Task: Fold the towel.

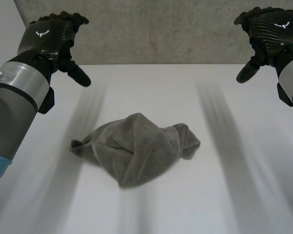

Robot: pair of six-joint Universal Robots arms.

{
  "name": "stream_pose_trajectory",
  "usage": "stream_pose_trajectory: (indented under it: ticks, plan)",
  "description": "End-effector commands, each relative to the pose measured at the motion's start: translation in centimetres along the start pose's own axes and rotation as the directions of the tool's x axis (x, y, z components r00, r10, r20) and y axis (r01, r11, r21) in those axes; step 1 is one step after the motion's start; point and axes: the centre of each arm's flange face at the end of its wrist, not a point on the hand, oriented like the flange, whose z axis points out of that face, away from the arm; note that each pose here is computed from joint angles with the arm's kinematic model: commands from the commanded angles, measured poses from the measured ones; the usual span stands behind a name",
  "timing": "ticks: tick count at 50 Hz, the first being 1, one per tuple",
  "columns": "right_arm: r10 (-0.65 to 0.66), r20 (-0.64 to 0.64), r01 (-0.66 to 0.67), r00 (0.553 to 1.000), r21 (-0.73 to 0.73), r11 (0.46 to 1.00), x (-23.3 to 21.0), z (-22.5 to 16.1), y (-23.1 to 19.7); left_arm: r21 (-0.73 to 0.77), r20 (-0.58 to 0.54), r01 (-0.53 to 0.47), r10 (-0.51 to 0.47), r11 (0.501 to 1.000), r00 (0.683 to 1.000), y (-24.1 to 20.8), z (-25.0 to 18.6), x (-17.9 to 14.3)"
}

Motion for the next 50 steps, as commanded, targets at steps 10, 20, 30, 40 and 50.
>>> stream_pose_trajectory:
  ticks: [10, 20, 30, 40, 50]
  plan:
    - [-0.001, -0.001, 0.001, 1.000, -0.027, 1.000, 0.2, 0.0, 0.2, -0.046, -0.003, -0.010, 0.010, 0.999, 1.000, 0.1, -0.5, 0.0]
    - [-0.029, 0.078, 0.030, 0.997, -0.014, 0.999, -0.8, 0.0, 0.4, -0.052, -0.007, -0.015, 0.015, 0.999, 1.000, 0.1, -0.9, 0.0]
    - [-0.380, 0.372, 0.374, 0.847, 0.091, 0.923, -4.3, -1.0, 3.7, -0.212, 0.025, -0.121, 0.129, 0.970, 0.991, 6.0, -2.5, -2.1]
    - [-0.542, 0.593, 0.462, 0.596, 0.298, 0.835, -10.8, -2.0, 8.1, -0.312, -0.067, -0.239, 0.230, 0.919, 0.971, 12.6, -4.1, -2.8]
    - [-0.544, 0.680, 0.412, 0.492, 0.369, 0.833, -15.1, -1.8, 10.3, -0.374, -0.123, -0.244, 0.213, 0.895, 0.969, 17.0, -4.8, -1.8]
